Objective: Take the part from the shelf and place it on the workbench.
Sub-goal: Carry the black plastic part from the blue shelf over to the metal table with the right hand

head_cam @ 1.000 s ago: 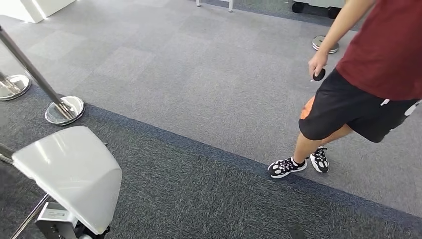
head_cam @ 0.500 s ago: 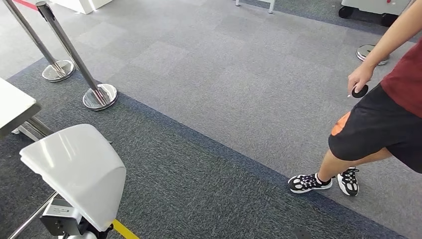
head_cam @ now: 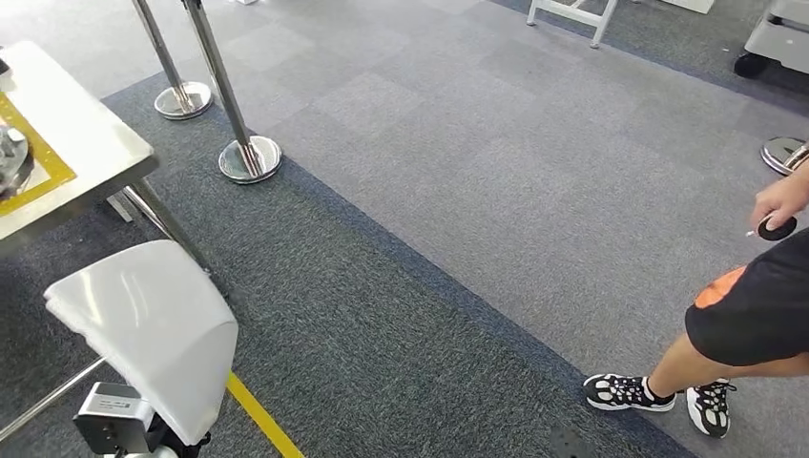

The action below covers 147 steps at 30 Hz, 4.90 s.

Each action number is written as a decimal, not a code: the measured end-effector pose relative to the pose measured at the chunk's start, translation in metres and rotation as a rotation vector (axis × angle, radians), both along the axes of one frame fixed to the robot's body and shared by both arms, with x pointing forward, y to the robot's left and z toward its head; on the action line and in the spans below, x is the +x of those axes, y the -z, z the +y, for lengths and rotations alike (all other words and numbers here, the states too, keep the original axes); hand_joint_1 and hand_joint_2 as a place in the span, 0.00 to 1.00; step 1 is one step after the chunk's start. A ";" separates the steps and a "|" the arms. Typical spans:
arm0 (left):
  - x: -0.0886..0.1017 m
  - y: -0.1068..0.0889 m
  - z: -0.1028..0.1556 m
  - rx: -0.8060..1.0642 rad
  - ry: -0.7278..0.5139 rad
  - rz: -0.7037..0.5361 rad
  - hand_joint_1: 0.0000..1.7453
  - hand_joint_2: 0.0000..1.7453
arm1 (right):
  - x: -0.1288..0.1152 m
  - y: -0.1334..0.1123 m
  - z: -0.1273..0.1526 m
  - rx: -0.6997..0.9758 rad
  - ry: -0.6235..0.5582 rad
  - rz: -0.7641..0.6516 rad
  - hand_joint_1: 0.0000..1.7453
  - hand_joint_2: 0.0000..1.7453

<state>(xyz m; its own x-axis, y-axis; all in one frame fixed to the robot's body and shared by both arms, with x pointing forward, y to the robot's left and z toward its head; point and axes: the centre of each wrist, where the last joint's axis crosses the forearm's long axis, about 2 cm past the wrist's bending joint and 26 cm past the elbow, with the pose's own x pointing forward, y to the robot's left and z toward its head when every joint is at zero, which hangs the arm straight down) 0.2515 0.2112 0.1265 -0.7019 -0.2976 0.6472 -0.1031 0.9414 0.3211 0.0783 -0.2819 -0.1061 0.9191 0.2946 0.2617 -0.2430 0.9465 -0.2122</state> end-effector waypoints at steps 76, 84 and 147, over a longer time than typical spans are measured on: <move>-0.001 0.006 0.000 0.000 -0.007 0.032 1.00 1.00 | -0.007 0.001 0.001 0.001 -0.001 0.019 0.00 0.00; -0.001 0.007 0.001 0.001 -0.008 0.037 1.00 1.00 | -0.010 0.002 0.001 0.003 -0.002 0.019 0.00 0.00; -0.005 0.008 0.001 0.037 -0.007 0.073 1.00 1.00 | -0.017 0.002 0.010 -0.013 0.035 -0.014 0.00 0.00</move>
